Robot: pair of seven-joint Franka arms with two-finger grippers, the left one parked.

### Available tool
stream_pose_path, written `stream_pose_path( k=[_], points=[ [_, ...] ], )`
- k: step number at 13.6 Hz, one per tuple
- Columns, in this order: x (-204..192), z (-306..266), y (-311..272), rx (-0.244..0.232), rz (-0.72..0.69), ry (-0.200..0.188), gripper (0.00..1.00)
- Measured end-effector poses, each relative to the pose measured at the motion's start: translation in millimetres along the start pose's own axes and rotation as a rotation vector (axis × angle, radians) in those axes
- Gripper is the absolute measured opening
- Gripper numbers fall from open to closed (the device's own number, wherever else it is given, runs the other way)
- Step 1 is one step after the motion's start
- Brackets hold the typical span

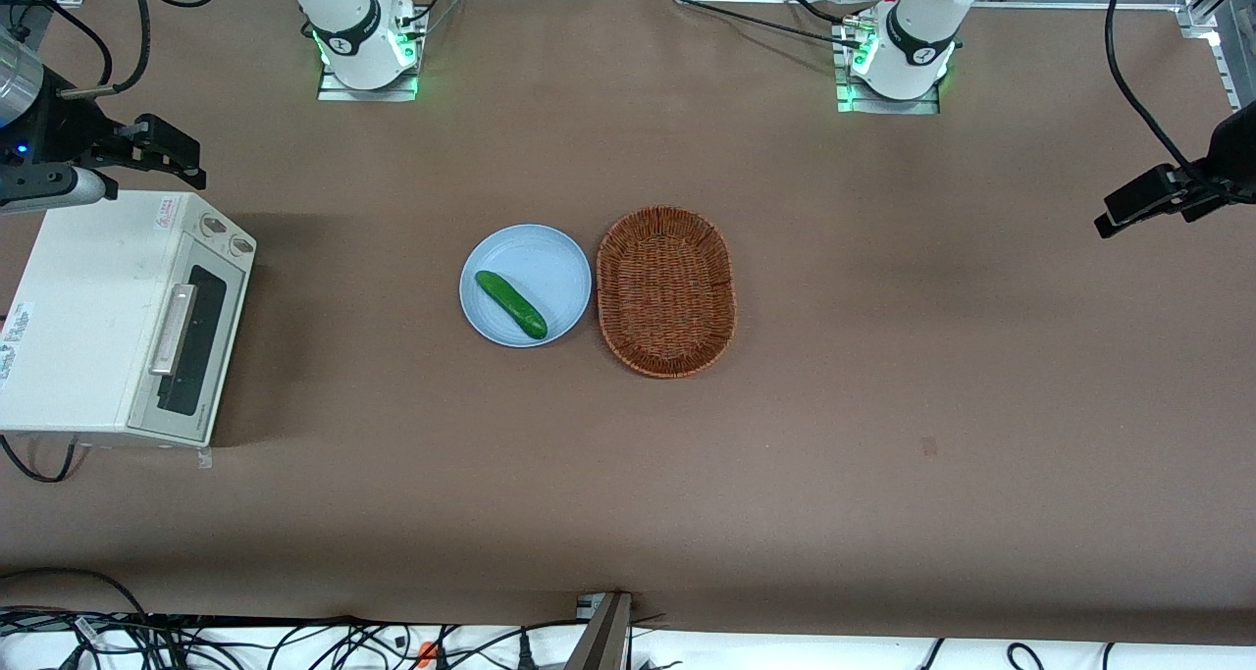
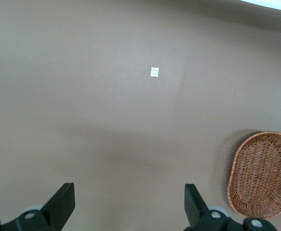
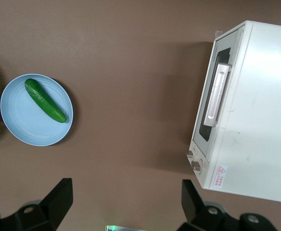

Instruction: Open oven door with right arm only

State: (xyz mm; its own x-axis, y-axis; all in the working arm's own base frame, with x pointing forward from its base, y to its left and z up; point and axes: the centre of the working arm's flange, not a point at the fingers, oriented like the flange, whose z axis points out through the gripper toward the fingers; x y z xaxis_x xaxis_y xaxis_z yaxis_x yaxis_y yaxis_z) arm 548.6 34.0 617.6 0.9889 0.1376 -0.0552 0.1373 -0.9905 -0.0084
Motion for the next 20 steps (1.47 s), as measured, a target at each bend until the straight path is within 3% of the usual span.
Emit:
stream_pose_path(
  k=[6,9,14,15,20],
  points=[
    [1,5,5,-0.016,0.006,-0.013,0.96],
    [16,32,20,-0.038,0.026,-0.044,0.61],
    [53,93,74,-0.052,0.1,-0.051,0.05],
    [60,104,80,-0.06,0.105,-0.047,0.01],
    [89,171,122,-0.079,0.147,-0.045,0.01]
  ],
)
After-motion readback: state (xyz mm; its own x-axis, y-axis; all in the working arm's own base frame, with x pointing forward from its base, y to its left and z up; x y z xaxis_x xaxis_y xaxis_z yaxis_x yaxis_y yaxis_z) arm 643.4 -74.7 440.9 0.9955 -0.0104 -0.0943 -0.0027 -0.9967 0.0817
